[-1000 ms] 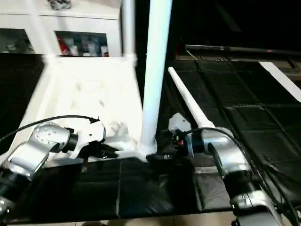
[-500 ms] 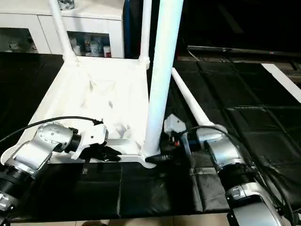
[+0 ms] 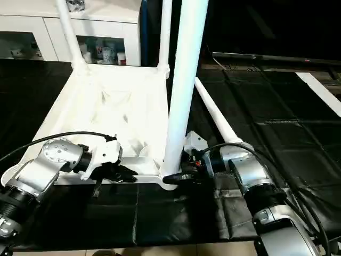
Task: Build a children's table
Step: Rotate leg to tighten
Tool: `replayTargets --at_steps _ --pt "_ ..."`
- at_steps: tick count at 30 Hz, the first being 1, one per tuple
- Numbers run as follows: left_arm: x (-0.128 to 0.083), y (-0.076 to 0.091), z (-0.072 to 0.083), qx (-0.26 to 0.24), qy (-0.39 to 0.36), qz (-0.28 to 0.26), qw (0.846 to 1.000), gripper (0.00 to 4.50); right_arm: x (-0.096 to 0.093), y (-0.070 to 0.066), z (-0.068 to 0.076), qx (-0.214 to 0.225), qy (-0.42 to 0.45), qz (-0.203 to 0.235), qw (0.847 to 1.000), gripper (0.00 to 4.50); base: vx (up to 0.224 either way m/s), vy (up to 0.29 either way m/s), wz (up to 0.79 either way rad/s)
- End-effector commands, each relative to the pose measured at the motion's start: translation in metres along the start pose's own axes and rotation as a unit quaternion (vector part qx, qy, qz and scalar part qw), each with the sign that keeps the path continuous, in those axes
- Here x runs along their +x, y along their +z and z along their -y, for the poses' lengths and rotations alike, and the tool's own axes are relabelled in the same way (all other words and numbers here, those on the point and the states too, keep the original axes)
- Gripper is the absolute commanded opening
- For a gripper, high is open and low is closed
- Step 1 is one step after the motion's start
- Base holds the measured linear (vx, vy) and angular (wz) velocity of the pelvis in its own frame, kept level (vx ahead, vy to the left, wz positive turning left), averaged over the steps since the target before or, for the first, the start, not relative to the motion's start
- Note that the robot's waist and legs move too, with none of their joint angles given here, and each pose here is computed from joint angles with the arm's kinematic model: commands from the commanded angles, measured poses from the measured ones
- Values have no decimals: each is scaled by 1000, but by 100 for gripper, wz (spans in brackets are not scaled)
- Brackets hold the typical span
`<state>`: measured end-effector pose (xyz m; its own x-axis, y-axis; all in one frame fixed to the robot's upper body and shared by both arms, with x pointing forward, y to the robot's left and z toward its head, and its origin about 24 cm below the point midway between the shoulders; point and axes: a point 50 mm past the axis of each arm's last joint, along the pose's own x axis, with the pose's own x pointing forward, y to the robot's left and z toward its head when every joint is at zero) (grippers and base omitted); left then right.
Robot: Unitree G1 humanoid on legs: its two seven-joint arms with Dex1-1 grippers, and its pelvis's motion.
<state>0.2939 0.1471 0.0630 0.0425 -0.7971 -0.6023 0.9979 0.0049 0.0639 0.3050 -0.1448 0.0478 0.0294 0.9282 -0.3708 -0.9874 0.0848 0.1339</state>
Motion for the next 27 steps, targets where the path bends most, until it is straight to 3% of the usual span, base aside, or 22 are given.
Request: replayTargets --at_steps 1,9,12,18,19,20,22,27 --pt "1 7 -3 14 7 8 1000 0 3 9 -2 -7 18 28 999 272 0 0 0" --pt "12 19 -5 -72 131 65 987 0 31 13 -13 54 -59 129 988 272 0 0 0" --pt "21 27 1 -115 191 84 971 0 49 15 -15 95 -131 163 973 272 0 0 0" --pt "34 38 10 -155 236 84 956 0 65 16 -9 112 -230 135 957 272 0 0 0" --pt "34 39 9 -155 245 76 954 0 66 16 -7 106 -245 124 956 272 0 0 0" --pt "34 39 8 -152 255 63 953 0 68 14 -8 75 -253 86 961 272 0 0 0" --pt "34 40 9 -156 259 60 951 0 69 14 -11 63 -252 75 963 326 0 0 0" --pt "32 41 10 -163 256 64 951 0 64 15 -10 73 -258 96 959 377 0 0 0"
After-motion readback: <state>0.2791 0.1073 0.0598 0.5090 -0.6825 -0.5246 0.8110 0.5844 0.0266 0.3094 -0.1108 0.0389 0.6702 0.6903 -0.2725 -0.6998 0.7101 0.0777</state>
